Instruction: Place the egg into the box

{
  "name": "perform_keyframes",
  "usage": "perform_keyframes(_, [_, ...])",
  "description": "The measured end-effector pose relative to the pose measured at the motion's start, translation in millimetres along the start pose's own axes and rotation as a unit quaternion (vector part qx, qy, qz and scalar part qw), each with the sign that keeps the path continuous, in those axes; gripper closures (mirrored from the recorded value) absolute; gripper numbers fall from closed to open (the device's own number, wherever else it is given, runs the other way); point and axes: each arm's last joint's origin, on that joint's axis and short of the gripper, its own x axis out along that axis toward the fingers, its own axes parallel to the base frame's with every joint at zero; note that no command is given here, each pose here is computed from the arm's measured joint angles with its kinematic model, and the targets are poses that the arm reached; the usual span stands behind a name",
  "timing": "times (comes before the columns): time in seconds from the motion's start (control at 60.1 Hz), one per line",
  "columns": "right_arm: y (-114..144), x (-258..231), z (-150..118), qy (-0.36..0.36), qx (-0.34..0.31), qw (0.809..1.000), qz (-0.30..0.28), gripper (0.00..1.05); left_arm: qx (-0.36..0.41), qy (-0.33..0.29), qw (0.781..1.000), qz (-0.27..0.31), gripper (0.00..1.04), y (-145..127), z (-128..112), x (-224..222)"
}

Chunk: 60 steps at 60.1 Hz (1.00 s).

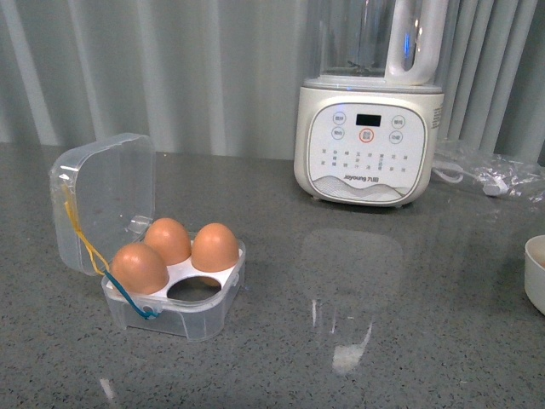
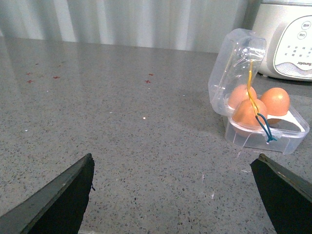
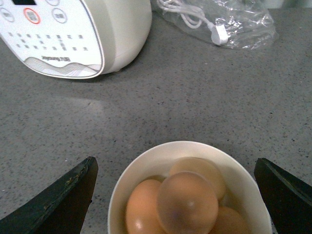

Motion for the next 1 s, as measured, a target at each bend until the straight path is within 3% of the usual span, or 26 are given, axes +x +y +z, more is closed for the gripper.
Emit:
perform_keyframes(0.932, [-13, 24, -23, 0.036, -0.007, 0.999, 0.008, 0.07, 0.000, 0.000, 1.000, 0.000, 0.07, 0, 0, 0])
perform_keyframes(0.998, [-13, 24, -24, 0.038, -0.007, 0.999, 0.007, 0.14, 0.000, 0.000, 1.000, 0.000, 0.07, 0, 0, 0])
